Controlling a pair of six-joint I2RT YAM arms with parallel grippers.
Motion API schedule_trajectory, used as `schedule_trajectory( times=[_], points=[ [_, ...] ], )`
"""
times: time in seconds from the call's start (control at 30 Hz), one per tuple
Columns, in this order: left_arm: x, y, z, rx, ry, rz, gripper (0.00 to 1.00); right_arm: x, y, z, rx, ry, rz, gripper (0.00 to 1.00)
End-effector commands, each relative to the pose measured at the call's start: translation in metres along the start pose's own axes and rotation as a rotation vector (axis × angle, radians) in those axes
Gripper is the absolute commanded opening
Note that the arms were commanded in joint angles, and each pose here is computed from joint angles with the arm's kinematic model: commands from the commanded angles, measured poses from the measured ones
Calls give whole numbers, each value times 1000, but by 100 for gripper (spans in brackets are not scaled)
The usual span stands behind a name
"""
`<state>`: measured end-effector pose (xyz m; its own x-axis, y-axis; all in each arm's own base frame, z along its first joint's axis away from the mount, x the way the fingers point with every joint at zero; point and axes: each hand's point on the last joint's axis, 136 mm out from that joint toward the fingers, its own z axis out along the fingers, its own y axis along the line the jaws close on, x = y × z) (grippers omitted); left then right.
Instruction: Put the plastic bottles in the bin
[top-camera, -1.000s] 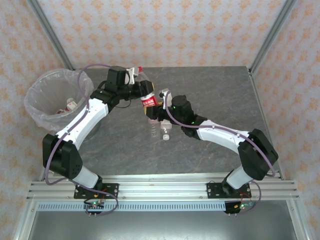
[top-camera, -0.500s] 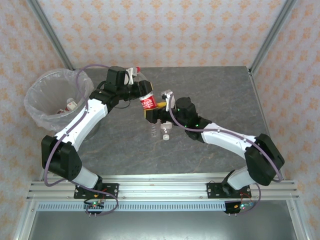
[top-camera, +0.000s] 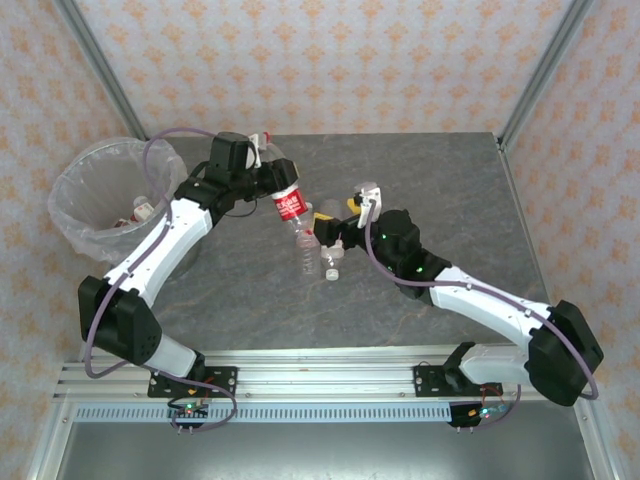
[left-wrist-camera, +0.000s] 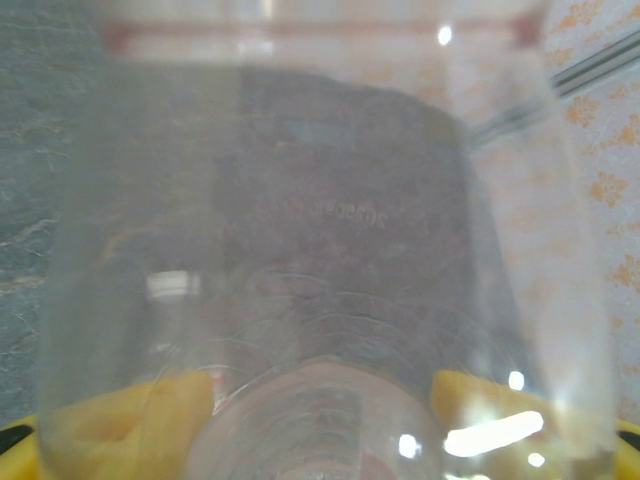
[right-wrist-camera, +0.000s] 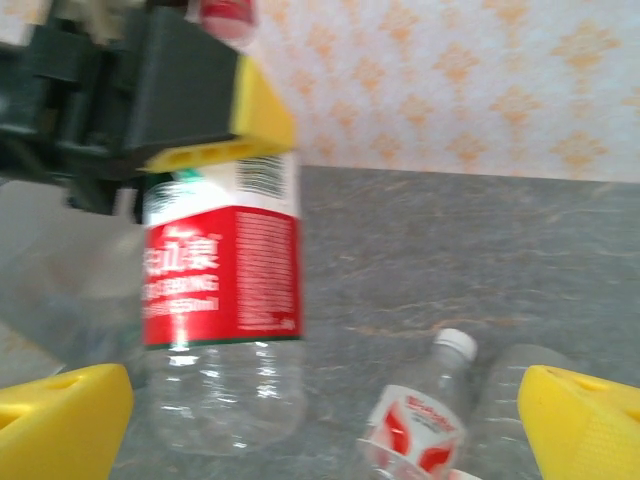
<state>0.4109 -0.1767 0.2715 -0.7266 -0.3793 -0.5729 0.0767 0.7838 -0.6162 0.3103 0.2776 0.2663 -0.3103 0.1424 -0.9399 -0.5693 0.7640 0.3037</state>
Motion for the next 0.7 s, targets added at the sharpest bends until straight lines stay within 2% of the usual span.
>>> schedule_trajectory(
  times=[0.0,0.1,0.27,0.67],
  points=[
    [-16,-7,-25,-25,-79,37,58,-17,-35,-8,202,-109,18,99],
    [-19,-6,-32,-45,-96,48,58,-14,-57,-11,317,-133,58,99],
    [-26,-5,-47,-84,-130,98,58,-8,-70,-8,372,-149,90,99],
    [-45,-2,-88,-178,-239,147,58,-6,-72,4,384,-144,102,99]
  ],
)
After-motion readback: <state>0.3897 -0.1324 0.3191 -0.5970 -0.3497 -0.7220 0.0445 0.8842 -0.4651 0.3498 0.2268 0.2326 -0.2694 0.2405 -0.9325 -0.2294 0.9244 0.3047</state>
